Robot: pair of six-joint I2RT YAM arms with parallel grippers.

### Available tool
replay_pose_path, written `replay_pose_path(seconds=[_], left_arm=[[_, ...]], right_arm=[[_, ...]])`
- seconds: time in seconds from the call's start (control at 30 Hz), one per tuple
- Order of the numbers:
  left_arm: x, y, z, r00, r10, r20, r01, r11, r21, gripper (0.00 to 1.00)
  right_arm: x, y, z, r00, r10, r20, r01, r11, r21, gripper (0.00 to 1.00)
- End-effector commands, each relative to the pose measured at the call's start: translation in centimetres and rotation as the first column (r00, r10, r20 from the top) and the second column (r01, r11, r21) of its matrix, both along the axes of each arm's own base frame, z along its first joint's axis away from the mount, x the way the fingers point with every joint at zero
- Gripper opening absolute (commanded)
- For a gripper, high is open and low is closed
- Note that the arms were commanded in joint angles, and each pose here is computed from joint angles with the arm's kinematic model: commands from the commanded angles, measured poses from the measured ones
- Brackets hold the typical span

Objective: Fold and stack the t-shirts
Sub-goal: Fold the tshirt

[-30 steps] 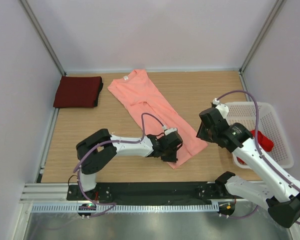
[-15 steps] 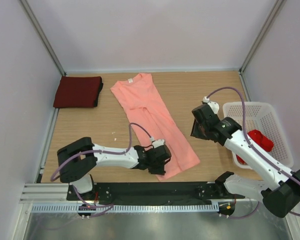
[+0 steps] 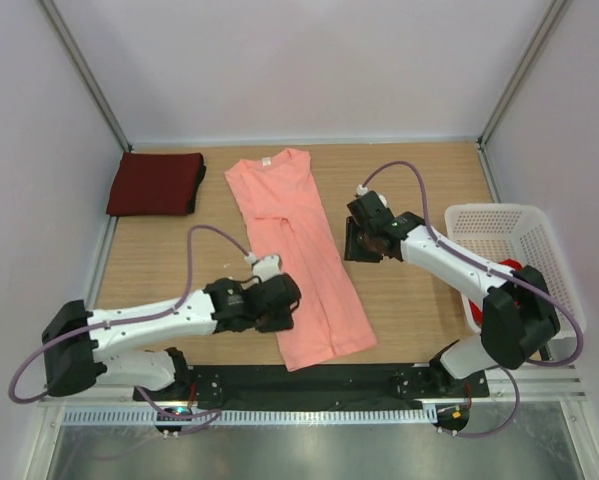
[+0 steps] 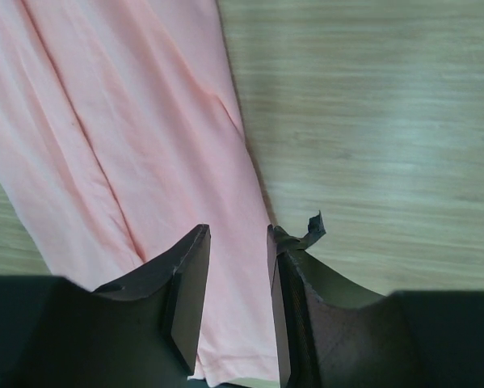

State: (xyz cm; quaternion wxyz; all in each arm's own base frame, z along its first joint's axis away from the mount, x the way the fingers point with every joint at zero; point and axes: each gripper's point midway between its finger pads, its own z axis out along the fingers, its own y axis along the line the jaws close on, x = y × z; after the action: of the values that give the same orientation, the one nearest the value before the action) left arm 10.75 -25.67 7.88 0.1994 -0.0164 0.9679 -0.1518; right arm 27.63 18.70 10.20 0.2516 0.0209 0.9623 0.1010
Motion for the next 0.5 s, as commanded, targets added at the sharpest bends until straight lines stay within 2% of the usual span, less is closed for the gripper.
replay_pose_path(seconds=[0.0,0.17,0.27,0.37,0.43,0.47], left_arm=[[6.5,3.3,5.0,0.976,0.122,0.182,-0.127,0.992,0.019,0.35],[14.4,5.4,8.7,0.934,0.248,0.256,-0.233,0.969,-0.087,0.36],[19.7,6.5,10.4,0.893,0.312,0.325,-0.299,0.95,-0.091,0.37],[25.5,7.7,10.3,0.866,0.381,0.324,-0.377,0.923,-0.076,0.36],[27.7,8.0,9.4,0.867,0.396,0.303,-0.399,0.915,-0.056,0.31],[30.0,8.6,8.3,0.862,0.42,0.283,-0.43,0.902,-0.031,0.28]], right_arm=[[3.8,2.9,4.0,0.99,0.025,0.138,-0.038,0.994,0.098,0.42],[5.0,2.5,5.1,0.983,-0.014,0.183,0.0,0.997,0.075,0.42],[5.1,2.0,5.1,0.981,-0.017,0.194,0.006,0.998,0.057,0.42],[4.9,1.6,4.4,0.982,-0.021,0.188,0.013,0.999,0.044,0.42],[4.6,1.3,3.9,0.984,-0.016,0.177,0.01,0.999,0.037,0.42],[4.1,1.1,3.2,0.987,-0.015,0.162,0.011,1.0,0.029,0.42]])
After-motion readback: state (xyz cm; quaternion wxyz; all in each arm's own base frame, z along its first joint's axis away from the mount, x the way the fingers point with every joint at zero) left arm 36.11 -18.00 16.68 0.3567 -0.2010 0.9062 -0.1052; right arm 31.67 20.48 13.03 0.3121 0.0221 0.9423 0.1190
